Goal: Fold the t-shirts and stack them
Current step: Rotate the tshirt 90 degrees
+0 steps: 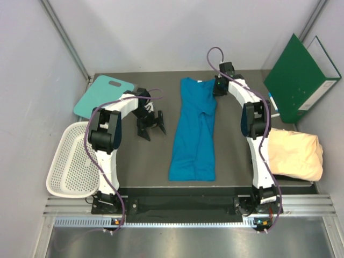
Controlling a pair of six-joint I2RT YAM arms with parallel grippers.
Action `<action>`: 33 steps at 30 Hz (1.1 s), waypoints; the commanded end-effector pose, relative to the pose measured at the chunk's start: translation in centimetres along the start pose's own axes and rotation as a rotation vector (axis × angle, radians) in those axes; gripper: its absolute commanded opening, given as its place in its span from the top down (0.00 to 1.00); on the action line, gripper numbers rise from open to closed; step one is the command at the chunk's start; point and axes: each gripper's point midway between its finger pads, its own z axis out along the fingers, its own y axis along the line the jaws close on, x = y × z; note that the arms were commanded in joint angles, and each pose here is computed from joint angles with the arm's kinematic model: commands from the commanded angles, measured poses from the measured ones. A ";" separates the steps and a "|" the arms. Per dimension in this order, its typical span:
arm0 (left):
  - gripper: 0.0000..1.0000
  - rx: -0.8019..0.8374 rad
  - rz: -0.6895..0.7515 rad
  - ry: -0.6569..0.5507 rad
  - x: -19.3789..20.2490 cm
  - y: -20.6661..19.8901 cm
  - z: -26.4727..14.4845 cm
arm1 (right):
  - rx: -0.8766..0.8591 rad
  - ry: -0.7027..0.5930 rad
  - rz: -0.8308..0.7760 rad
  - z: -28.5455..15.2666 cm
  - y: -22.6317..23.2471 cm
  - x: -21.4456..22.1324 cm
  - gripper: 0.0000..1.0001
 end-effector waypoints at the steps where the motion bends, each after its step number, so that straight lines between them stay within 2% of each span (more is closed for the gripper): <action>1: 0.01 -0.014 0.033 -0.023 -1.3 0.3 1.7 | -0.093 0.101 -0.037 2.7 2.8 3.2 1.00; 6: 0.01 -0.017 0.037 -0.020 -1.3 0.2 1.4 | -0.106 0.100 -0.035 3.4 3.2 3.4 1.00; 9: 0.01 -0.020 0.047 -0.025 -1.4 0.1 1.0 | -0.058 0.078 -0.035 1.8 2.2 2.8 1.00; 10: 0.01 -0.019 0.048 -0.028 -1.4 0.0 0.9 | -0.026 0.055 -0.037 1.1 1.5 2.3 0.96; 11: 0.01 -0.016 0.051 -0.031 -1.4 -0.1 0.7 | -0.020 0.000 -0.037 -1.6 1.7 0.2 0.91; 12: 0.01 -0.011 0.064 -0.051 -1.5 -0.4 0.0 | 0.015 0.030 -0.032 -2.1 0.4 1.8 0.84; 13: 0.01 0.001 0.072 -0.069 -1.7 -0.8 -0.4 | 0.041 0.007 -0.032 -3.4 -0.1 1.3 0.67; 14: 0.01 0.012 0.079 -0.080 -1.7 -1.1 -0.7 | 0.049 -0.059 -0.023 -7.0 -0.1 -0.8 0.58; 15: 0.01 0.038 0.085 -0.093 -1.4 -1.6 -1.4 | 0.078 -0.022 -0.016 -7.6 -1.4 1.2 0.49; 16: 0.01 0.060 0.100 -0.118 -1.6 -2.1 -1.4 | 0.077 -0.034 -0.016 -8.9 -1.6 1.3 0.32; 18: 0.01 0.111 0.093 -0.113 -0.5 -2.5 -1.5 | 0.075 -0.036 -0.013 -12.6 -2.3 2.6 0.14; 19: 0.01 0.133 0.100 -0.128 -0.5 -2.8 -1.4 | 0.048 -0.077 -0.008 -15.4 -2.0 2.0 0.01; 20: 0.01 0.143 0.070 -0.099 0.6 -2.5 -0.6 | 0.049 -0.018 -0.007 -15.5 -2.7 4.9 0.00; 22: 0.01 0.179 0.068 -0.096 1.9 -3.2 -0.5 | -0.074 0.021 0.012 -18.1 -1.1 7.0 0.00; 23: 0.01 0.179 0.045 -0.088 2.8 -2.8 0.4 | -0.085 0.109 0.028 -17.9 -1.6 10.6 0.00; 25: 0.01 0.182 0.054 -0.093 4.3 -3.4 0.5 | -0.174 0.183 0.062 -19.5 -0.5 13.6 0.00; 26: 0.01 0.172 0.026 -0.084 5.4 -2.9 1.3 | -0.178 0.265 0.087 -19.4 -1.2 17.2 0.00; 30: 0.01 0.161 0.023 -0.081 8.6 -3.5 2.3 | -0.310 0.359 0.155 -21.2 -0.2 23.1 0.00; 32: 0.01 0.139 -0.001 -0.064 10.2 -3.1 3.3 | -0.325 0.409 0.184 -21.9 -0.4 25.9 0.04; 33: 0.01 0.134 0.015 -0.061 11.0 -3.5 3.6 | -0.337 0.427 0.187 -22.1 -0.2 26.7 0.10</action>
